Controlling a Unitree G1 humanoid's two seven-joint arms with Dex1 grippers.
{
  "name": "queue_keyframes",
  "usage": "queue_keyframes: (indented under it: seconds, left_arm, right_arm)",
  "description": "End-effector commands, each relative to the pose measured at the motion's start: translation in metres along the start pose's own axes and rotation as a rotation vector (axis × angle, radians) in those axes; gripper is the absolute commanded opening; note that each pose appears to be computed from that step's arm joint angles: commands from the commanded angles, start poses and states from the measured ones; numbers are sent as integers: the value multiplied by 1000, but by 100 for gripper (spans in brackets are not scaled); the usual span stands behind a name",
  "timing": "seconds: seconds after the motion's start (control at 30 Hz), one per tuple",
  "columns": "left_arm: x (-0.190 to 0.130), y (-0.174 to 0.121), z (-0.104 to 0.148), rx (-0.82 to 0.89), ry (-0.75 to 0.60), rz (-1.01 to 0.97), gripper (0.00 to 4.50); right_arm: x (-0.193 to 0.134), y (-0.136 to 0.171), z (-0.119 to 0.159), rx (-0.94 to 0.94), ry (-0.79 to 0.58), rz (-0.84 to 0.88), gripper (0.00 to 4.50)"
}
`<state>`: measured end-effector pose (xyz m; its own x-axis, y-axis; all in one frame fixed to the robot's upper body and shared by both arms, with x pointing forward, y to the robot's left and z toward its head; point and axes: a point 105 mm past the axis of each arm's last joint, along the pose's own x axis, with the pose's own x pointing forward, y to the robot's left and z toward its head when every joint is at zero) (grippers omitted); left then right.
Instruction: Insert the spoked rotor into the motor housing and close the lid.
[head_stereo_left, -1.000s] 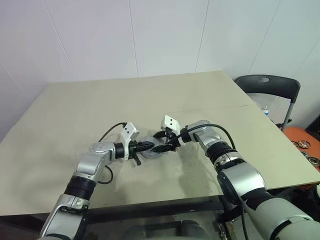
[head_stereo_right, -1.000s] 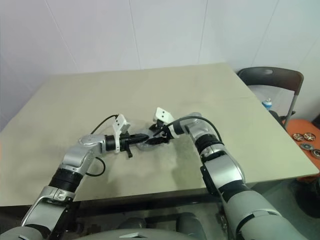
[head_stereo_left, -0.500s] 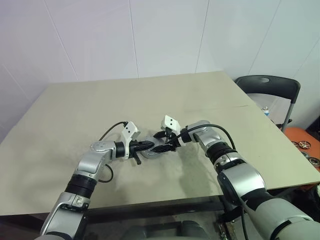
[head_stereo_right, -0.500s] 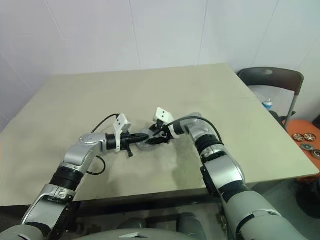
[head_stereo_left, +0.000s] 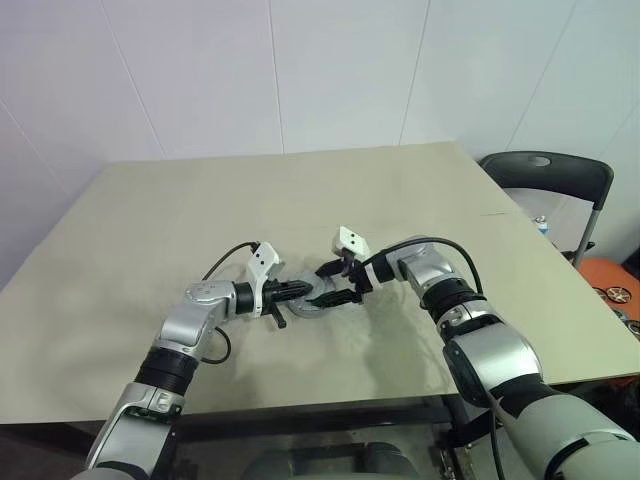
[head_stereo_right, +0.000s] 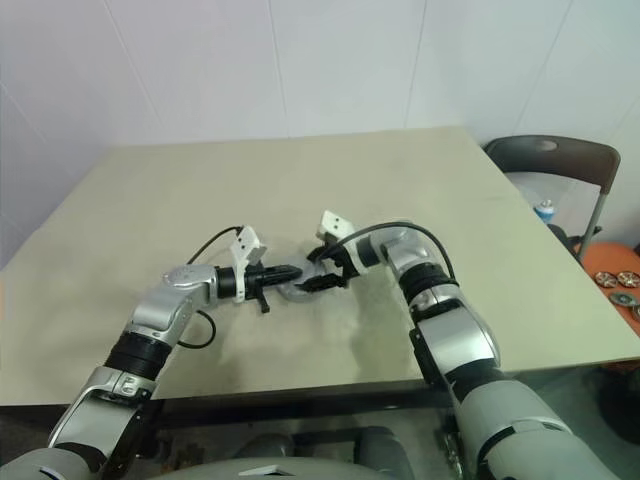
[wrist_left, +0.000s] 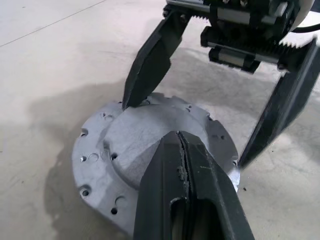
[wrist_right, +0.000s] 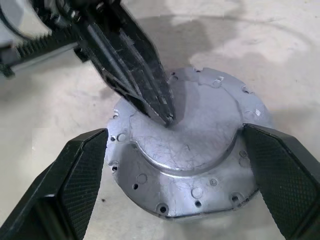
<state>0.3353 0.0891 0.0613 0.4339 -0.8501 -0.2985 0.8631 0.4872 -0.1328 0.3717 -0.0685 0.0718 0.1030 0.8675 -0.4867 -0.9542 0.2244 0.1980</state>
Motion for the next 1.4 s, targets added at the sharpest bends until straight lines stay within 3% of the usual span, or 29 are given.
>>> queue_keyframes:
  seconds: [0.03,0.37,0.43,0.53,0.63,1.0,1.4]
  left_arm:
    - [-2,5,-6,-4,29,22,0]
    - [1,5,-5,6,25,16,0]
    - [0,5,-5,8,25,16,0]
    - [-3,4,-3,10,20,15,0]
    - [-6,3,-4,5,15,17,0]
    - [-17,4,-7,-2,12,46,0]
    - [-25,9,-11,-10,9,87,0]
  right_arm:
    - [-25,-14,25,9,-93,-80,446]
    - [-35,-17,-2,57,-26,-106,446]
    - [-37,-7,-1,173,-44,-16,446]
    - [-41,15,19,528,-145,165,446]
    - [-30,29,12,686,-94,200,446]
    - [-3,61,-13,724,-3,162,446]
    - [7,30,-9,801,-76,-90,446]
